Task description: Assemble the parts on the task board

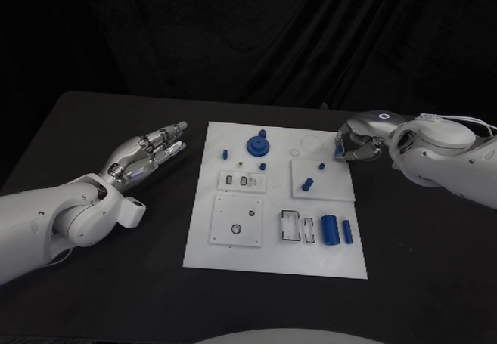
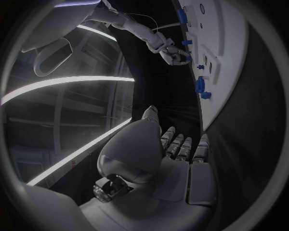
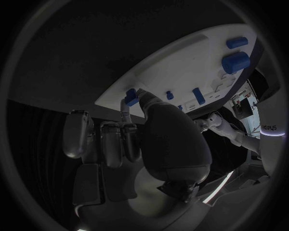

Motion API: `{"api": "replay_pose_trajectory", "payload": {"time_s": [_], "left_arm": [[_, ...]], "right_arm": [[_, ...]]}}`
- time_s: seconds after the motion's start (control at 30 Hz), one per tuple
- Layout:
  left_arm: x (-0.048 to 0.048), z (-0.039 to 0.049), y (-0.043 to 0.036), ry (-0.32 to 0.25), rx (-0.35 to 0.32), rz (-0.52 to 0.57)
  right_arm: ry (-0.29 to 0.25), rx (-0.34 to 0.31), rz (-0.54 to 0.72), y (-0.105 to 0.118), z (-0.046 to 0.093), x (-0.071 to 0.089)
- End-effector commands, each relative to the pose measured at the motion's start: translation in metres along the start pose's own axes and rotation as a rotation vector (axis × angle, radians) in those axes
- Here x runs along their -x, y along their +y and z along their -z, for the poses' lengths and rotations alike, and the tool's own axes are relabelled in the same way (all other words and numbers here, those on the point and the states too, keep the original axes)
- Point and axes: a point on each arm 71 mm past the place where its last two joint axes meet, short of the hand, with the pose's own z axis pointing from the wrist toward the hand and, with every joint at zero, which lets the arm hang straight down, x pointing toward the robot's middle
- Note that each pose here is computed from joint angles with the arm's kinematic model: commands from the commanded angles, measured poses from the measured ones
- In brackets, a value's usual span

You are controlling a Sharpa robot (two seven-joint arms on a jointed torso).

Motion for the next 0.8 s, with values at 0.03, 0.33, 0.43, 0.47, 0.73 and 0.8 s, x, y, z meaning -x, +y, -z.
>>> {"api": "replay_pose_trajectory", "payload": {"time_s": [0.03, 0.33, 0.43, 0.47, 0.73, 0.8], "left_arm": [[-0.0006, 0.0007, -0.0050, 0.010, -0.069, 0.007], [-0.0001, 0.0015, -0.0050, 0.008, -0.066, 0.005], [-0.0004, 0.0015, -0.0051, 0.008, -0.066, 0.005], [-0.0006, 0.0014, -0.0051, 0.008, -0.066, 0.005], [-0.0018, 0.0008, -0.0052, 0.011, -0.066, 0.007], [-0.0021, 0.0005, -0.0051, 0.012, -0.066, 0.008]], "right_arm": [[-0.079, 0.017, -0.007, 0.005, 0.003, 0.006], [-0.150, 0.086, -0.024, 0.040, 0.005, 0.034], [-0.179, 0.134, -0.034, 0.061, 0.004, 0.044], [-0.185, 0.151, -0.037, 0.068, 0.003, 0.046], [-0.153, 0.274, -0.053, 0.130, -0.009, 0.046], [-0.131, 0.288, -0.055, 0.140, -0.012, 0.041]]}}
